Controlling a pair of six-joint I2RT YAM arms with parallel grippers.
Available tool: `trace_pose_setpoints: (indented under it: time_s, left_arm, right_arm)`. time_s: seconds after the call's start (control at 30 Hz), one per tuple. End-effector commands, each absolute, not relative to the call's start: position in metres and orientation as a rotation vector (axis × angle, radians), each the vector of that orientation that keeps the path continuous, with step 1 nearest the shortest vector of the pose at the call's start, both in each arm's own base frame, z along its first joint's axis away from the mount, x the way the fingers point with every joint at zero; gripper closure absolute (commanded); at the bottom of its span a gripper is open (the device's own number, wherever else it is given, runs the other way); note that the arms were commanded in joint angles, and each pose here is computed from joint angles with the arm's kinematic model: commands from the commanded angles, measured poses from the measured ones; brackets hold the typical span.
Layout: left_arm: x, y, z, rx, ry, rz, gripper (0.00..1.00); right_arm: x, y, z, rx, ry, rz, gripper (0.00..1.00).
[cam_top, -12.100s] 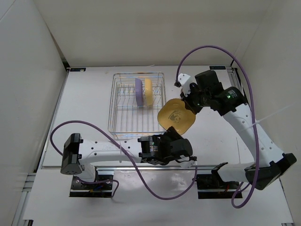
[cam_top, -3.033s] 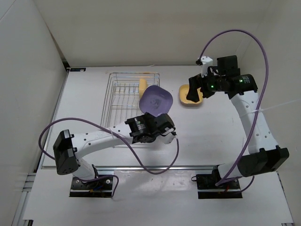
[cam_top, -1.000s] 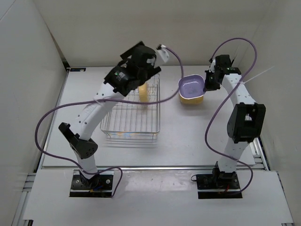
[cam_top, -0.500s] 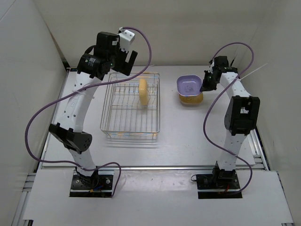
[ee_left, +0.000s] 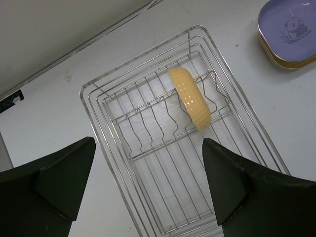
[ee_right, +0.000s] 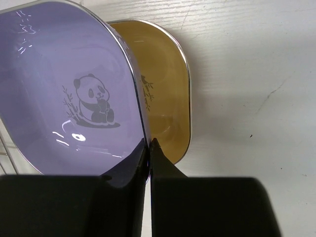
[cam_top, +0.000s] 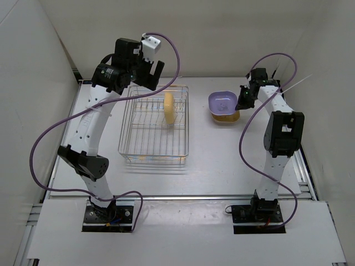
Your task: Unload the plates from the dish rack
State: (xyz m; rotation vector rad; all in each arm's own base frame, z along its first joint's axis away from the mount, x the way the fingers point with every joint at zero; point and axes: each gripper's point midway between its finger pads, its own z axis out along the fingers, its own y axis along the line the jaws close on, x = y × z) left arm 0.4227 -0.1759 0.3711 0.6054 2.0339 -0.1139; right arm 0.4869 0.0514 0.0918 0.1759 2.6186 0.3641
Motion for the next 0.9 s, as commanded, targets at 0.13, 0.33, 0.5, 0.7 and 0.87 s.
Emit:
trace_pose_setpoints:
  time_s: [0.13,0.33,0.5,0.7,0.87]
  left_arm:
    - [0.406,-0.175,0.397,0.594,1.976,-0.162,0.00]
    - [0.402,-0.174,0.399,0.595,1.976,-0.162,0.00]
    - [0.402,-0.174,0.395,0.597,1.985,-0.161,0.00]
    - [0.402,-0.176,0.388,0.609,2.001,-0.170,0.00]
    - [0.403,-0.177,0.371,0.615,2.044,-0.194,0.00]
  right_arm:
    - [0.503,0.047,0.104,0.167,2.554,0.327,0.94]
    - [0.498,0.042,0.097,0.183,2.573,0.323,0.89]
    - [0.497,0.040,0.100,0.174,2.573,0.308,0.81]
    - [0.497,0.042,0.111,0.154,2.550,0.316,0.63]
    - [0.492,0.037,0.136,0.158,2.511,0.312,0.42]
